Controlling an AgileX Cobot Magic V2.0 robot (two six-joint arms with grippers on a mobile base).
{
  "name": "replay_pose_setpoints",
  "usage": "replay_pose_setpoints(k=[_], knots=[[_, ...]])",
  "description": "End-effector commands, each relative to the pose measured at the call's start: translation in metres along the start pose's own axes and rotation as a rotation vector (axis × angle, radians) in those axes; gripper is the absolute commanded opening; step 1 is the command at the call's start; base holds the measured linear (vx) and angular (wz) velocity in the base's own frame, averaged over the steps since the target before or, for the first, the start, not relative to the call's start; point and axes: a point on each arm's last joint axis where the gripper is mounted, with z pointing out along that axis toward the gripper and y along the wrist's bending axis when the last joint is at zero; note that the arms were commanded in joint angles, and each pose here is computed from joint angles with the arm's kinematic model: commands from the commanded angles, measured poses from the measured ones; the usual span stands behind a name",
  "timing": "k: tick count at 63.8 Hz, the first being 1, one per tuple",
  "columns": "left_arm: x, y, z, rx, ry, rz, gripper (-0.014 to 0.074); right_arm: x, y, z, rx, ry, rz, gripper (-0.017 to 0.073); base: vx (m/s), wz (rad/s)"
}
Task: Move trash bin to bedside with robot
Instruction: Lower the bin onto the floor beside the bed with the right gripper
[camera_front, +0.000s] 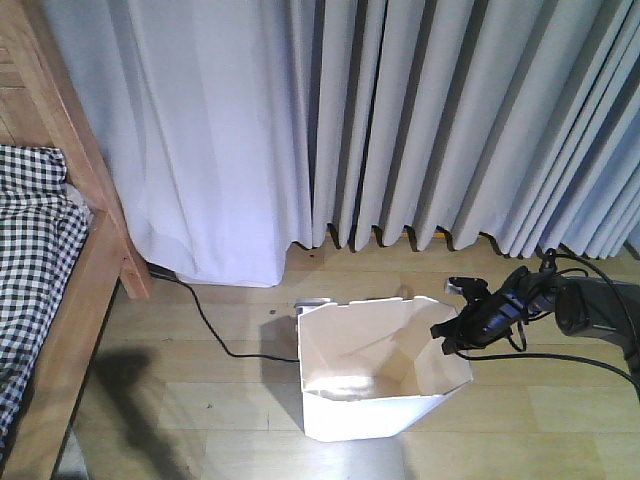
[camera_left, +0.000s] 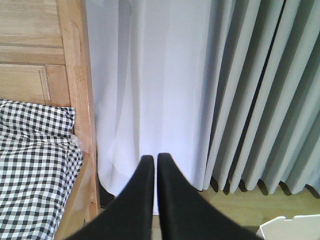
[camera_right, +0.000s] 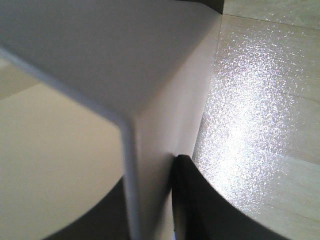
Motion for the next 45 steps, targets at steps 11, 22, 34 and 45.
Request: replay_pose_setpoints(k=[11,22,34,45], knots=[[-0.003,0.0,0.0,0.005,-0.072,-0.01,-0.0006,-0.017,0.008,-0.023,-0.079,-0.001,0.06,0.0103,0.0,0.0],[-0.003,0.0,0.0,0.005,-0.072,-0.01,-0.0006,-0.009,0.006,-0.016,-0.063,0.034,0.063,0.0122,0.0,0.0],[-0.003,0.0,0.0,0.005,-0.072,-0.01,-0.0006,-0.009,0.005,-0.016,-0.059,0.032,0.063,0.0158,0.0,0.0],[-0.003,0.0,0.0,0.005,-0.072,-0.01,-0.0006,-0.009,0.006,-0.016,-0.062,0.035,0.063,0.0202,0.0,0.0]])
